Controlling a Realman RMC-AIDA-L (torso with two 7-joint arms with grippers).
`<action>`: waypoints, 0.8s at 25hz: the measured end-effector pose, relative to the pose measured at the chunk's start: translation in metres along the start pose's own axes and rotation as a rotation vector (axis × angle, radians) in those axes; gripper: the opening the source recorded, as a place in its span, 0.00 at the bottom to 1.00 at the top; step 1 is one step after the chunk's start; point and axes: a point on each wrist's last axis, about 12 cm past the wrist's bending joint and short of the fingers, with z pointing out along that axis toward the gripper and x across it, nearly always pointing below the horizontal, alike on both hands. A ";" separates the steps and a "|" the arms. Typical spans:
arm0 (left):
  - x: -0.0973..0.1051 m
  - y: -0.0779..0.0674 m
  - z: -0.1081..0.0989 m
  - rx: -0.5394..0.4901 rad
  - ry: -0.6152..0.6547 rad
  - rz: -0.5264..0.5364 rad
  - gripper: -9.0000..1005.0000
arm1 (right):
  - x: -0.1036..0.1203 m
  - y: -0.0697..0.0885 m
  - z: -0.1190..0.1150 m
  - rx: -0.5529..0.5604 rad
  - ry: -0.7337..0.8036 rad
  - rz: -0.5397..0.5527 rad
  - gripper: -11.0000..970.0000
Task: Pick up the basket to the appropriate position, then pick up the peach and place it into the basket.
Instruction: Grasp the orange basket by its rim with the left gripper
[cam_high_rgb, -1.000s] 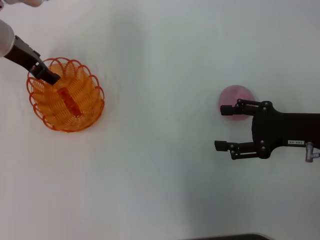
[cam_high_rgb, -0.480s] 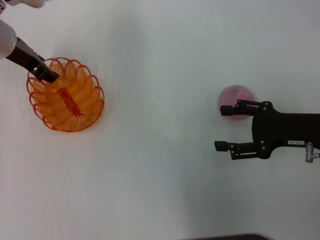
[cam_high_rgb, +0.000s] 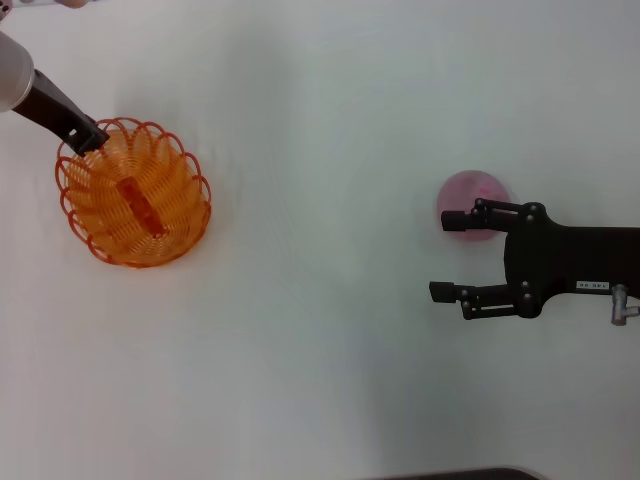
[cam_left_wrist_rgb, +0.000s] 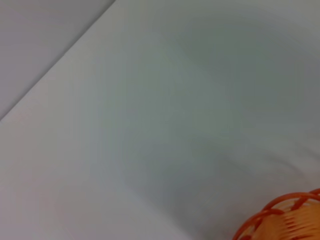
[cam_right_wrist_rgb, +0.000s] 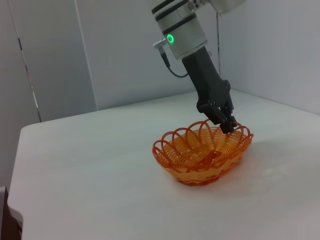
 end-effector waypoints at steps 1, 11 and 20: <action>0.000 0.000 0.000 0.002 0.001 0.000 0.22 | 0.000 0.000 0.000 0.000 0.000 0.000 0.92; 0.002 -0.001 -0.002 0.024 0.015 -0.022 0.15 | -0.001 -0.001 0.001 -0.002 0.000 -0.004 0.92; -0.006 -0.003 -0.019 0.082 0.044 -0.103 0.14 | -0.001 -0.001 0.000 0.001 -0.002 -0.006 0.92</action>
